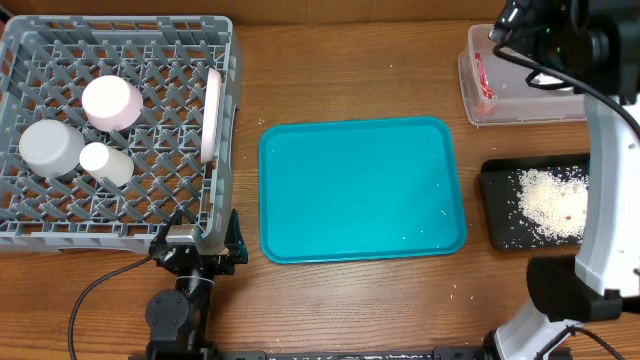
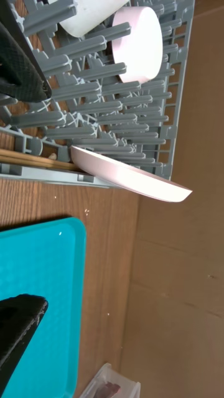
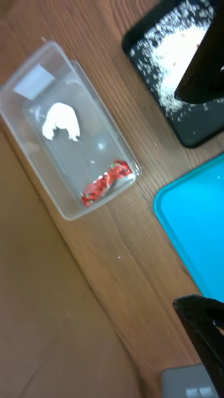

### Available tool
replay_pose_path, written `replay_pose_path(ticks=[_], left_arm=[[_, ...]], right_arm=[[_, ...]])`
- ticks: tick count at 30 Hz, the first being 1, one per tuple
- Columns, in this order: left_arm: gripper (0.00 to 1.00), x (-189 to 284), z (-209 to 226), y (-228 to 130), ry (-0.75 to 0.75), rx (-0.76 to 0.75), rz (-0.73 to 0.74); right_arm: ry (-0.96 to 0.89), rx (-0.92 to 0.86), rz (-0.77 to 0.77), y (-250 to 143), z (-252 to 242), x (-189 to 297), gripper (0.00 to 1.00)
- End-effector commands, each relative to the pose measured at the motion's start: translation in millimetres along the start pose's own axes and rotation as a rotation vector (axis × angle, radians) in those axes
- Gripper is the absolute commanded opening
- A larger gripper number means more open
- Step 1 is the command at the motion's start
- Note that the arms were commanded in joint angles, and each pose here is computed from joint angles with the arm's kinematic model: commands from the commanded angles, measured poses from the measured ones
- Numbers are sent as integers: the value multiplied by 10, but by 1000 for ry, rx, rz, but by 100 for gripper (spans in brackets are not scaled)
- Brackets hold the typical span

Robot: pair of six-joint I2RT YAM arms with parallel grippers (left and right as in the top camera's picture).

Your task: Sort waste into correct bins and load items into the dishwasher

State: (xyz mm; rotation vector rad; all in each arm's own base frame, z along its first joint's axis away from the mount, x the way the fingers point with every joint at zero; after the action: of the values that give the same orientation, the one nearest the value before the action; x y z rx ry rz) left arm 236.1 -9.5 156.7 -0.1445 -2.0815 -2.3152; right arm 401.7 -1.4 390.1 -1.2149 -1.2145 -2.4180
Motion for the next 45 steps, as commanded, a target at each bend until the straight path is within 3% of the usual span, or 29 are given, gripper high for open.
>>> replay_pose_path(ticks=[1, 7, 12, 26, 45], left_arm=[[100, 2, 13, -1, 12, -15, -7], [100, 2, 13, -1, 12, -15, -7], [100, 2, 13, -1, 12, -15, -7], [100, 2, 13, -1, 12, -15, -7], [100, 2, 13, -1, 12, -15, -7]], right_arm=[[59, -1, -120, 198, -69, 474, 100], [148, -37, -208, 340, -12, 714, 100], [197, -45, -219, 244, -2, 593, 100], [465, -28, -145, -1254, -652, -252, 100], [670, -46, -288, -2069, -1239, -608, 100]])
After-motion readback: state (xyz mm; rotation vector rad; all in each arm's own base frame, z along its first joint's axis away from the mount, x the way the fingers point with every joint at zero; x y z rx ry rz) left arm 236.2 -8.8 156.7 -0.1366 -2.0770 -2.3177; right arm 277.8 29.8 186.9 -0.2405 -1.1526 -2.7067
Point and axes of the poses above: each gripper's point midway between its finger pads, its own x axis back along the fingers, its own z axis along the line the jaws close on, y = z × x, the point moved 1 cm from there along x, back along the fingers, and after that the axes turned 15 degrees about -x, right-handed, at the moved point
